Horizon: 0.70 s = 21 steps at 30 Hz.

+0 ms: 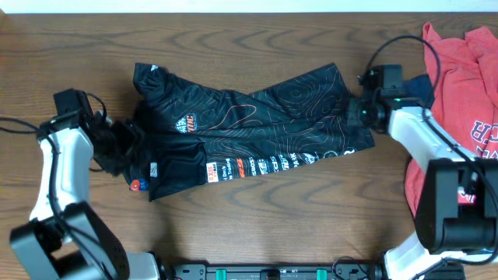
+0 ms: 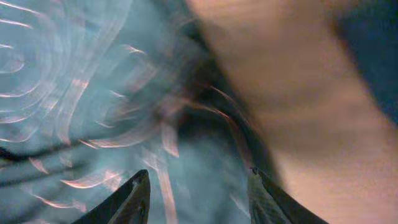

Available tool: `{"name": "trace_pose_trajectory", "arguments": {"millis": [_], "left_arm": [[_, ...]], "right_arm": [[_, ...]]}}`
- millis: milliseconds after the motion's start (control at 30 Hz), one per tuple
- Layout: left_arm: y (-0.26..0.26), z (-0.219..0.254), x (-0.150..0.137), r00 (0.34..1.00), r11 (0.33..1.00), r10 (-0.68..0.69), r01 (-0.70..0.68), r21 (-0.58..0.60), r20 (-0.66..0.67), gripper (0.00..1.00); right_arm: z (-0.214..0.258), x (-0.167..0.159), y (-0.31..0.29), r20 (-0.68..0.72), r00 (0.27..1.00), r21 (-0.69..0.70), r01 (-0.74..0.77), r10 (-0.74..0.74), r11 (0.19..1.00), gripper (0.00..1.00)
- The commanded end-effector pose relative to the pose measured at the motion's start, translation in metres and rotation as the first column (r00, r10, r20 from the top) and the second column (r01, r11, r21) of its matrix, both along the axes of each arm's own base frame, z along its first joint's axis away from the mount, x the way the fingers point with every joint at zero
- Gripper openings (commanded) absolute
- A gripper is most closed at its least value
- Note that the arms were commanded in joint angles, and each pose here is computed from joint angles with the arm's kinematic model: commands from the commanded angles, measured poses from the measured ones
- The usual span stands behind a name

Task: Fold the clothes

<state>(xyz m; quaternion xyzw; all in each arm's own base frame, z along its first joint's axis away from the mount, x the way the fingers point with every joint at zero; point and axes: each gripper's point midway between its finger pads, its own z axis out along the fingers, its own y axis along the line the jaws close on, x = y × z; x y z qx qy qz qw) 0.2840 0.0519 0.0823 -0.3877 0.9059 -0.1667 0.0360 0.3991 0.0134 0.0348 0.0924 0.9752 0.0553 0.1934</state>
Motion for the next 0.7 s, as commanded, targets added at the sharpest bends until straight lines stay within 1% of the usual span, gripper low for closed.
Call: {"name": "trace_pose_trajectory", "arguments": {"millis": [0,133,333,433,467,533,600,633,667], "left_arm": [[-0.009,0.006,-0.016,0.997,0.998,-0.062,0.062,0.004,-0.039,0.76],[-0.013,-0.014,-0.03,0.99,0.993,-0.1,0.106,0.054,-0.1,0.76],[-0.026,-0.044,-0.031,0.988,0.988,-0.132,0.137,0.067,-0.075,0.76],[-0.031,-0.057,-0.035,0.987,0.987,-0.144,0.149,0.068,-0.074,0.76],[-0.032,-0.059,-0.036,0.986,0.986,-0.147,0.152,0.068,-0.073,0.76],[-0.034,-0.063,-0.036,0.986,0.985,-0.152,0.157,0.07,-0.069,0.75],[-0.034,-0.065,-0.035,0.986,0.984,-0.156,0.16,0.074,-0.059,0.65],[-0.034,-0.065,-0.034,0.986,0.984,-0.157,0.161,0.075,-0.057,0.58],[-0.034,-0.065,-0.034,0.986,0.984,-0.157,0.161,0.075,-0.055,0.49]], "right_arm": [[-0.001,-0.015,-0.024,-0.053,0.994,-0.018,0.09,-0.091,0.996,0.47],[-0.017,-0.034,-0.019,-0.131,0.989,0.004,0.064,-0.063,0.998,0.45],[-0.031,-0.043,-0.012,-0.137,0.99,0.012,0.025,-0.023,1.0,0.44],[-0.038,-0.05,-0.012,-0.149,0.989,0.012,0.024,-0.022,1.0,0.38],[-0.041,-0.052,-0.011,-0.151,0.988,0.013,0.024,-0.022,1.0,0.33],[-0.046,-0.056,-0.008,-0.15,0.989,0.032,0.018,-0.013,0.999,0.29],[-0.05,-0.058,-0.005,-0.145,0.989,0.049,0.014,-0.007,0.999,0.25],[-0.052,-0.06,-0.003,-0.143,0.99,0.056,0.012,-0.004,0.998,0.2],[-0.054,-0.061,-0.002,-0.141,0.99,0.062,0.011,-0.002,0.998,0.13]]}}
